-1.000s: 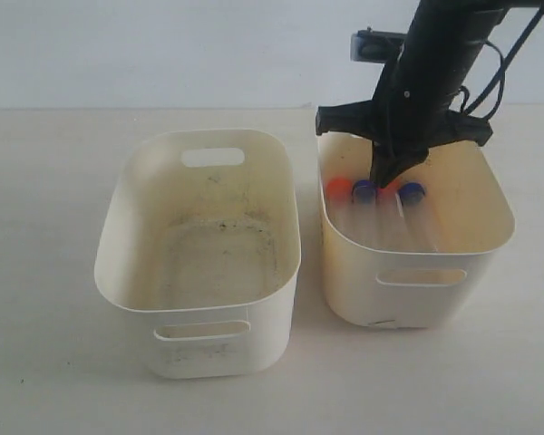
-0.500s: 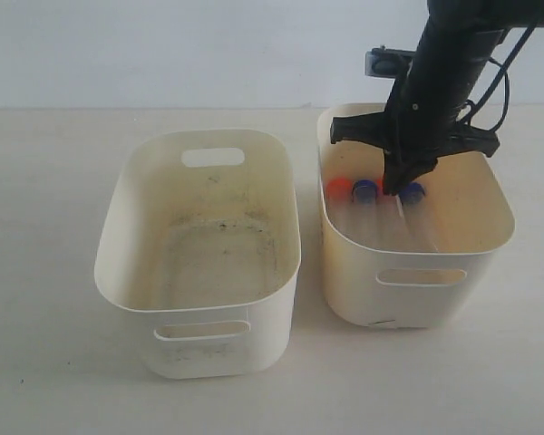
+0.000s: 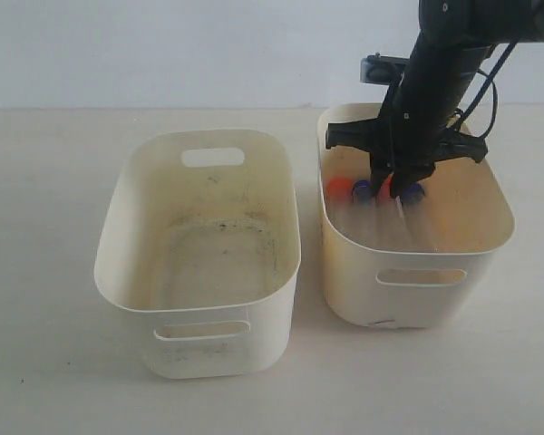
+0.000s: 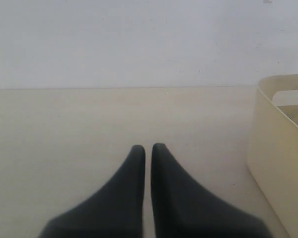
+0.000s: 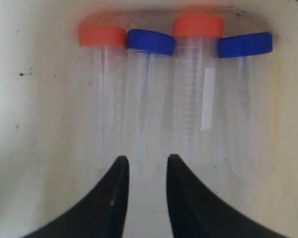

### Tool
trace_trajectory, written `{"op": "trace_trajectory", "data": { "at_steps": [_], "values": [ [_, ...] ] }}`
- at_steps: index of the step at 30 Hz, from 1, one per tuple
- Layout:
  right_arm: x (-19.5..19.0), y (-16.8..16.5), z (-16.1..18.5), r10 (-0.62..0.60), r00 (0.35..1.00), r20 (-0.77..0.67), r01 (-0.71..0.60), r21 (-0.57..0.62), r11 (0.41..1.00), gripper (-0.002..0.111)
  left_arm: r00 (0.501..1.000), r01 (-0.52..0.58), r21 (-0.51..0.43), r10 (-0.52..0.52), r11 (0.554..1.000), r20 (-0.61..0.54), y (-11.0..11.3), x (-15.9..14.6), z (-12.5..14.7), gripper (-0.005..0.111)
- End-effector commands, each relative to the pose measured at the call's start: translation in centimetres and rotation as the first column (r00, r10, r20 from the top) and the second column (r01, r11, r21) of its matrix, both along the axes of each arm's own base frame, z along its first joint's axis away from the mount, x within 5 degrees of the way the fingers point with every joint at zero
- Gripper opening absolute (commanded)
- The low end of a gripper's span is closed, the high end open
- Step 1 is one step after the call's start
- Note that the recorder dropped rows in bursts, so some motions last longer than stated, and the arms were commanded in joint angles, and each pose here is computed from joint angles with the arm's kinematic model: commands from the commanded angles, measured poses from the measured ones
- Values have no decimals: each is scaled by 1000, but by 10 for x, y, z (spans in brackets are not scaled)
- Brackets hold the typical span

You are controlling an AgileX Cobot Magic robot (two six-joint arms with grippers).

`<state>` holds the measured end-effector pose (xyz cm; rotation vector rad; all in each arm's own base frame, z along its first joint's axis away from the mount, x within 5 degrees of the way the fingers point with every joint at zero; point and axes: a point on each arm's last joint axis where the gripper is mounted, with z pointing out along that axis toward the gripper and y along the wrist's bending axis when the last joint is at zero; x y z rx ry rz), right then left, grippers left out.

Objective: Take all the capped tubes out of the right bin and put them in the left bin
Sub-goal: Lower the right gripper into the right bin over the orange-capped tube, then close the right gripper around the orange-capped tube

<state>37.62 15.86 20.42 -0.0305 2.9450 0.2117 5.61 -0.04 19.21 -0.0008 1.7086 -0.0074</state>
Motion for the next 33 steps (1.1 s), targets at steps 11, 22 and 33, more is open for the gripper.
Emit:
{"op": "trace_trajectory", "data": {
  "at_steps": [11,22,33],
  "values": [
    [6,-1,-7,-17,1000,14,17,0,1000,56,1000,0,-4,0,1000,16,0,0,2,4],
    [10,-4,-17,-60,998,19,61,-39,997,45,1000,0,-4,0,1000,16,0,0,2,4],
    [15,-8,-31,-77,997,24,79,-102,992,46,1000,0,-4,0,1000,20,0,0,2,4]
  ]
}}
